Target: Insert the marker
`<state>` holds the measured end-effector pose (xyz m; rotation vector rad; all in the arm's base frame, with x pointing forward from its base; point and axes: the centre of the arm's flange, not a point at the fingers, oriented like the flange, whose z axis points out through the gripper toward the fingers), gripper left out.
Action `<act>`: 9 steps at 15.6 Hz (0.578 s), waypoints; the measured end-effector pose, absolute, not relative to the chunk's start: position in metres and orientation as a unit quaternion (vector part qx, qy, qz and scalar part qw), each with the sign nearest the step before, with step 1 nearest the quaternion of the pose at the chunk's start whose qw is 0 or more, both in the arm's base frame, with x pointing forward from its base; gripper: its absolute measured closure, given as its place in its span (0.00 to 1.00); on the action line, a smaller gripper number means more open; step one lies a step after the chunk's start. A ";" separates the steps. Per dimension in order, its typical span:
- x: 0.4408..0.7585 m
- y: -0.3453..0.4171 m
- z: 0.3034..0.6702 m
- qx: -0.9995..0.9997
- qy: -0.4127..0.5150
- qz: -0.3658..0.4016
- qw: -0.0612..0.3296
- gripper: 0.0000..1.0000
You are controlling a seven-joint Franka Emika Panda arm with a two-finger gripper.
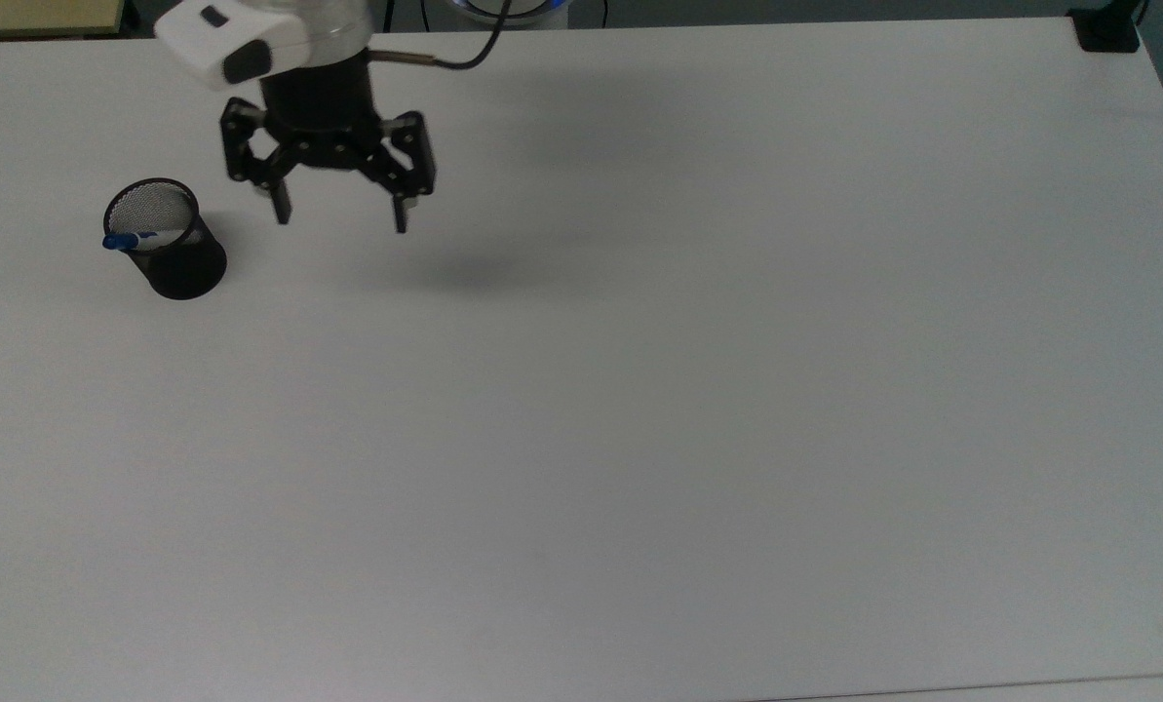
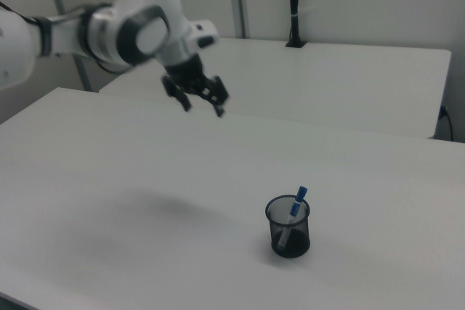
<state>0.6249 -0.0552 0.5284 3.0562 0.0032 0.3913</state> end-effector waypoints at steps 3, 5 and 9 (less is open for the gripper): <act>0.607 -0.005 0.565 0.995 0.031 0.090 0.024 0.00; 0.587 0.026 0.580 0.998 0.030 0.059 0.022 0.00; 0.555 0.040 0.602 0.999 0.017 0.016 0.023 0.00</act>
